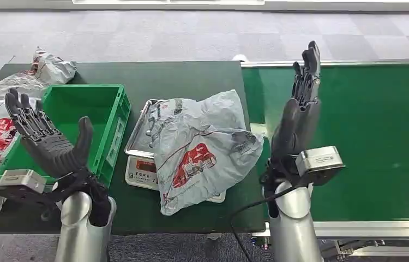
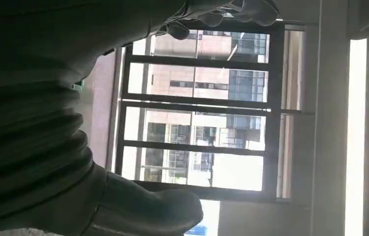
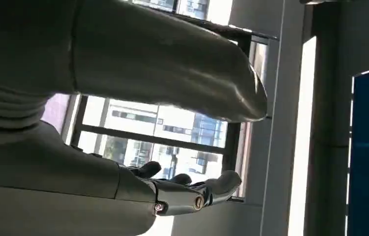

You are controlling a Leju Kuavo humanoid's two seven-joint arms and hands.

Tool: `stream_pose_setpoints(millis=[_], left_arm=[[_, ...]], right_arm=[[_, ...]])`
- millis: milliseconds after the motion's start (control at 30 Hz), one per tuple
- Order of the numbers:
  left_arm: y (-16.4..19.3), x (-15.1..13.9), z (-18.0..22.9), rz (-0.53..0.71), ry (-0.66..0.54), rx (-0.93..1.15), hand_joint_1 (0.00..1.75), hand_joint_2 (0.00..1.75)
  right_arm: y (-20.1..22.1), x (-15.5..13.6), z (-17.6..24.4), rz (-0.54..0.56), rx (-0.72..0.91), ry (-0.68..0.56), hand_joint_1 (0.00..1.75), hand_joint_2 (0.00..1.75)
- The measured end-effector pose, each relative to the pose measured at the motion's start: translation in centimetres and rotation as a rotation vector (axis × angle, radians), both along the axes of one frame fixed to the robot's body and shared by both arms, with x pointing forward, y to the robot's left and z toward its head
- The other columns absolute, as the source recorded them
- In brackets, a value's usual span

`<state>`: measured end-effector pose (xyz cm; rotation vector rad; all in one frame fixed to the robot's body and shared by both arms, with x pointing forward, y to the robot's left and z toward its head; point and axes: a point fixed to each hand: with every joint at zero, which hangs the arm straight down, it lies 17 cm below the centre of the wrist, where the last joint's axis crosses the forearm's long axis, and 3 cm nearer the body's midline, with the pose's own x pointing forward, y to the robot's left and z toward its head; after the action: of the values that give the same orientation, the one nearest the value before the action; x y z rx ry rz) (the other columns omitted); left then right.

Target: Moved the parcel from conveyor to table for the left to box.

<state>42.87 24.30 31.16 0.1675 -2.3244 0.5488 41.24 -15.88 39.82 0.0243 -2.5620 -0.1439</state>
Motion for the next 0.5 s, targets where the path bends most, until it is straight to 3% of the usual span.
stream_pose_setpoints(millis=[167, 200, 333, 433, 500], left_arm=[[-0.4, -0.1, -0.6, 0.005, 0.026, 0.036, 0.0, 1.75], [-0.7, -0.1, -0.7, 0.007, 0.035, 0.053, 0.0, 1.75], [-2.7, 0.6, -1.4, 0.003, 0.105, 0.188, 0.0, 1.75], [-9.0, 2.4, -3.2, -0.078, 0.21, 0.498, 0.0, 1.75], [-13.0, 3.9, -4.7, -0.132, 0.257, 0.698, 0.0, 1.75]], right_arm=[[-1.1, -0.8, 0.2, -0.069, 0.014, -0.032, 0.0, 0.0], [-1.5, -1.2, 0.3, -0.096, 0.019, -0.045, 0.0, 1.75], [-3.4, -2.9, 1.4, -0.243, 0.027, -0.101, 0.0, 1.75], [-5.1, -6.5, 3.3, -0.417, 0.054, -0.189, 0.0, 1.75], [-4.4, -8.2, 4.7, -0.436, 0.06, -0.245, 0.0, 1.75]])
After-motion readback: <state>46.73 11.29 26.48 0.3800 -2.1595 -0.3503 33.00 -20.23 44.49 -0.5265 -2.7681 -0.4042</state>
